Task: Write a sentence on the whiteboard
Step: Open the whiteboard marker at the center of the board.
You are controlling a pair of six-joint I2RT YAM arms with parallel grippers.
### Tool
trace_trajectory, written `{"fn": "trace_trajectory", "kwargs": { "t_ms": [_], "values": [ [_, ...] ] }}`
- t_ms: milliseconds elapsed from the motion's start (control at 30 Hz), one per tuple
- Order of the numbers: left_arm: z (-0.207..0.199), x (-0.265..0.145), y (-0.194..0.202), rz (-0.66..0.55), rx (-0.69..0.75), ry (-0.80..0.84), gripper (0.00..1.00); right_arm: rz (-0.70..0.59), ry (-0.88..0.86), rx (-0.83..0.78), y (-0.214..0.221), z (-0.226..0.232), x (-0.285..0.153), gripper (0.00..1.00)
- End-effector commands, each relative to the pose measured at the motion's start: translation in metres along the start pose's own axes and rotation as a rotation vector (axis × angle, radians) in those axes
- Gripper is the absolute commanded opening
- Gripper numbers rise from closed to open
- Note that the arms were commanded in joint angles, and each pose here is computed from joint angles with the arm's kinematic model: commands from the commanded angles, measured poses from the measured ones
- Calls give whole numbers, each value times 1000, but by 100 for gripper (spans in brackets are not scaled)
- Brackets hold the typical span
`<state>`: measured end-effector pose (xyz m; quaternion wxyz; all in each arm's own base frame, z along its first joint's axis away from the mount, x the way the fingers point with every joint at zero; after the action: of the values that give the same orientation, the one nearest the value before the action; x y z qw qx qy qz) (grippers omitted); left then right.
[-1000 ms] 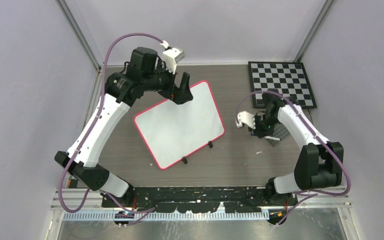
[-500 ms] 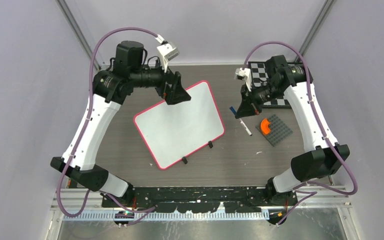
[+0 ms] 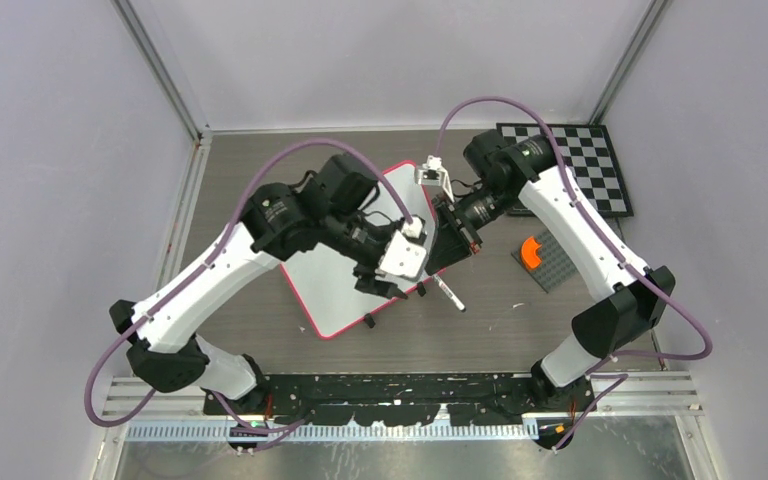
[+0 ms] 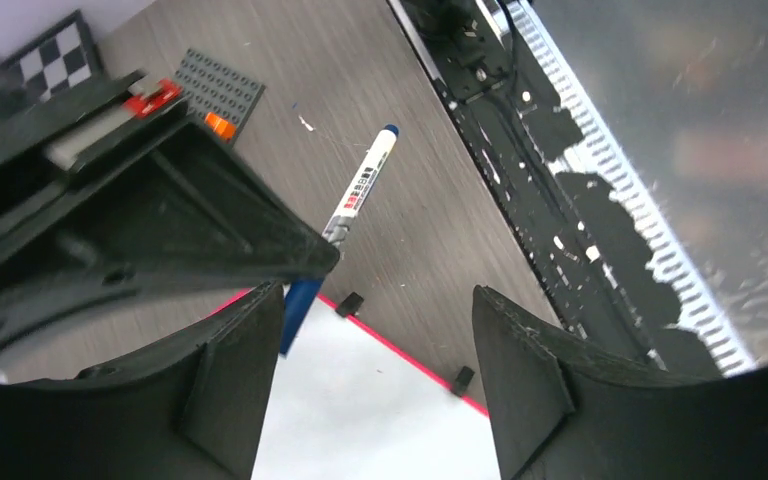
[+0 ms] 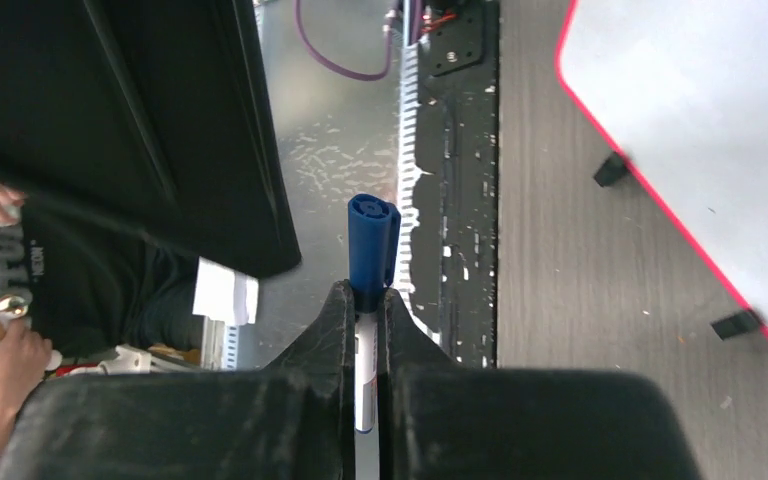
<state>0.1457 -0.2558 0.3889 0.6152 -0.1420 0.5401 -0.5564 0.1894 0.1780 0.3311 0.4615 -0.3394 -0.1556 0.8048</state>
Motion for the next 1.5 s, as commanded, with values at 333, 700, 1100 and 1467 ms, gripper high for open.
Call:
{"fn": "trace_trajectory", "kwargs": {
  "t_ms": [333, 700, 1100, 1467],
  "values": [
    [0, 13, 7, 138, 309, 6, 54, 86, -139, 133, 26, 44, 12, 0],
    [-2, 20, 13, 197, 352, 32, 32, 87, -158, 156, 22, 45, 15, 0],
    [-4, 15, 17, 214, 109, -66, 0, 53, -123, 185, 4, 48, 7, 61],
    [16, -39, 34, 21, -398, -319, 0, -328, 96, 195, -30, 43, -44, 85]
  ]
}}
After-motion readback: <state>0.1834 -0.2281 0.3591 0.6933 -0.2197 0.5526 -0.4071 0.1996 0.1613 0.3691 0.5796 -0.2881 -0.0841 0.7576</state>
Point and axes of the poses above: each gripper's point midway between its finger pads, its own x axis out along the fingers, its own z axis along the line the jaws close on, y = z × x, the point moved 8 cm from there along -x, back along the fingers, and after that the axes turned 9 degrees about x, right-handed, at the moved point
